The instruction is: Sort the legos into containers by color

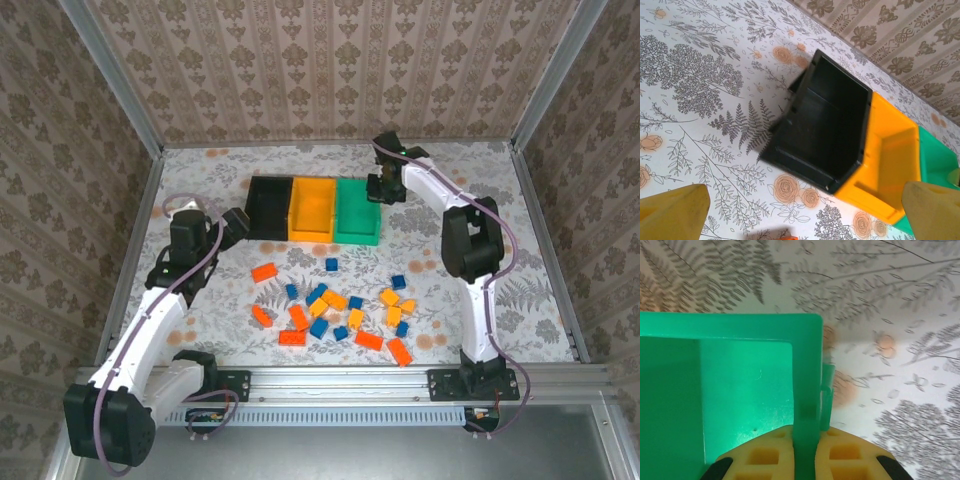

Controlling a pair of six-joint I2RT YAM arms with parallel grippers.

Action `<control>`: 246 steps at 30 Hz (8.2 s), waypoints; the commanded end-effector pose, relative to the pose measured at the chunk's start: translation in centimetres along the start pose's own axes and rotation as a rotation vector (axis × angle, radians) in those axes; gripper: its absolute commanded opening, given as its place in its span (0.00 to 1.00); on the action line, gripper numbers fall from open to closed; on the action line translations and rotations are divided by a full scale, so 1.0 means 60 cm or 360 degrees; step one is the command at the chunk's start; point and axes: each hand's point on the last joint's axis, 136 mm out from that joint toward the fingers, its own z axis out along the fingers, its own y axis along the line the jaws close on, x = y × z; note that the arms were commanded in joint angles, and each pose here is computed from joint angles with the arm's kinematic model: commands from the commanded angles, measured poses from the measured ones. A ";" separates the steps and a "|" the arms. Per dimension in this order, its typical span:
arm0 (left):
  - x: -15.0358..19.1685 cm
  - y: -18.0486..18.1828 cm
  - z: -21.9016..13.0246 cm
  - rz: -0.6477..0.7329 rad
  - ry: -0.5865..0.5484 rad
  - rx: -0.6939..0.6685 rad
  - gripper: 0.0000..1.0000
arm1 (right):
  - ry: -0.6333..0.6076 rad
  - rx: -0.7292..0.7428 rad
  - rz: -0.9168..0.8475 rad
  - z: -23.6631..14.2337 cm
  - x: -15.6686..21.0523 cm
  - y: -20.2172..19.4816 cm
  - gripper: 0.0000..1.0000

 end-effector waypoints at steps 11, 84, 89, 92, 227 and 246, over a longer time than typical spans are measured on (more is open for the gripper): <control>0.019 -0.003 -0.001 0.0057 0.0073 0.0001 1.00 | 0.0066 -0.0116 -0.0154 -0.043 0.050 -0.053 0.00; 0.169 -0.019 -0.055 0.0394 0.0166 0.0149 1.00 | 0.0156 0.0109 -0.0317 -0.085 0.452 -0.032 0.58; 0.172 -0.014 -0.054 0.0391 0.0177 0.0137 1.00 | 0.0214 0.0108 -0.0333 -0.064 0.461 -0.027 0.52; 0.172 -0.010 -0.053 0.0390 0.0182 0.0124 1.00 | 0.0212 0.0113 -0.0346 -0.061 0.459 -0.024 0.49; 0.184 0.032 -0.063 0.0260 0.0322 0.0089 1.00 | 0.0318 -0.0053 -0.1041 -0.097 0.597 0.171 0.28; 0.181 0.053 -0.093 0.0225 0.0291 0.0044 1.00 | -0.0279 -0.0473 -0.0758 -0.132 0.214 0.396 0.27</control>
